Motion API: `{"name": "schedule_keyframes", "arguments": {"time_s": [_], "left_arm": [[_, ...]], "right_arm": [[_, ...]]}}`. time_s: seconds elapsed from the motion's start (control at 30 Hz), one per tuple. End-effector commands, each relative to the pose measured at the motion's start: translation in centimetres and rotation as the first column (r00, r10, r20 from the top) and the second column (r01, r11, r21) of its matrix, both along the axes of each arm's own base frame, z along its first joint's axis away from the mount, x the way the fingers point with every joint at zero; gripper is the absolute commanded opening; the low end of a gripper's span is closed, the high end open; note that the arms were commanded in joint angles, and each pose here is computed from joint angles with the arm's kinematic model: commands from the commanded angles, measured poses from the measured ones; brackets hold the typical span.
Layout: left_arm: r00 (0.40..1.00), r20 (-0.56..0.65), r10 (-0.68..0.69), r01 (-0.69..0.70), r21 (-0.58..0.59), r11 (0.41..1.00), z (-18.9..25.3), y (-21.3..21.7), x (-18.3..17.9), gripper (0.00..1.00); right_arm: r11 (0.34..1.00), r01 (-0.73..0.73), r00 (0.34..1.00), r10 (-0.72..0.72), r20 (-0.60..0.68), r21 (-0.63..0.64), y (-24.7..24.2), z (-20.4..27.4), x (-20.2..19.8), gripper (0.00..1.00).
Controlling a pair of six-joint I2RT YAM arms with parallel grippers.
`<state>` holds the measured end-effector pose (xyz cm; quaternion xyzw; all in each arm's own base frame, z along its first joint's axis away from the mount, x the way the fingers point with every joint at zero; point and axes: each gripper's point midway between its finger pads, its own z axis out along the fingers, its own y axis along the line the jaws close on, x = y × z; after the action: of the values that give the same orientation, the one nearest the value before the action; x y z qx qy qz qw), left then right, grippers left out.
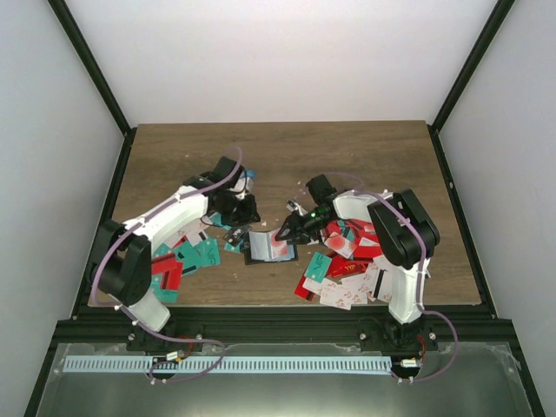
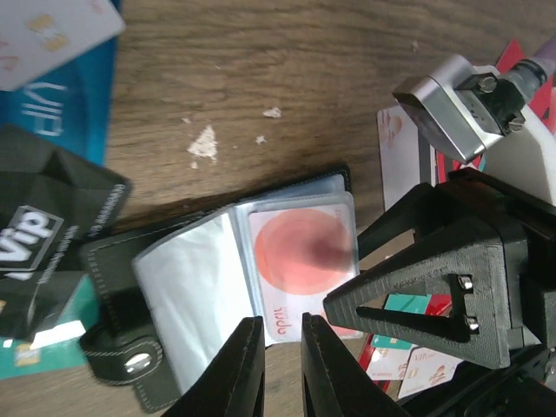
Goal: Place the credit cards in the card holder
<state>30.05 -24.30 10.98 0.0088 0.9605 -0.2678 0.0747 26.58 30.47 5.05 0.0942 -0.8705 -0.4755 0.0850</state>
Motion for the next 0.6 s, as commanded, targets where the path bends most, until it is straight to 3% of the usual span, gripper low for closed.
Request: {"name": "schedule_keyframes", "arguments": {"time_s": [0.0,0.2,0.33,0.57], "left_arm": [[0.998,0.041,0.053,-0.054,0.024,0.998,2.1,2.2,0.6,0.15],[0.992,0.084,0.099,-0.102,0.032,0.994,4.2,4.8,1.0,0.15],[0.985,0.112,0.132,-0.138,0.041,0.990,5.3,6.2,1.1,0.15],[0.983,0.141,0.121,-0.124,0.014,0.992,6.8,6.2,0.8,0.15]], "right_arm": [[0.997,-0.059,0.997,0.056,0.055,0.049,3.3,4.0,0.1,0.35],[0.960,-0.214,0.974,0.197,0.108,0.183,9.5,9.9,-1.8,0.38],[0.949,-0.236,0.966,0.205,0.158,0.211,11.0,12.9,-1.2,0.39],[0.986,-0.159,0.954,0.138,0.268,0.058,9.2,13.4,0.1,0.39]]}}
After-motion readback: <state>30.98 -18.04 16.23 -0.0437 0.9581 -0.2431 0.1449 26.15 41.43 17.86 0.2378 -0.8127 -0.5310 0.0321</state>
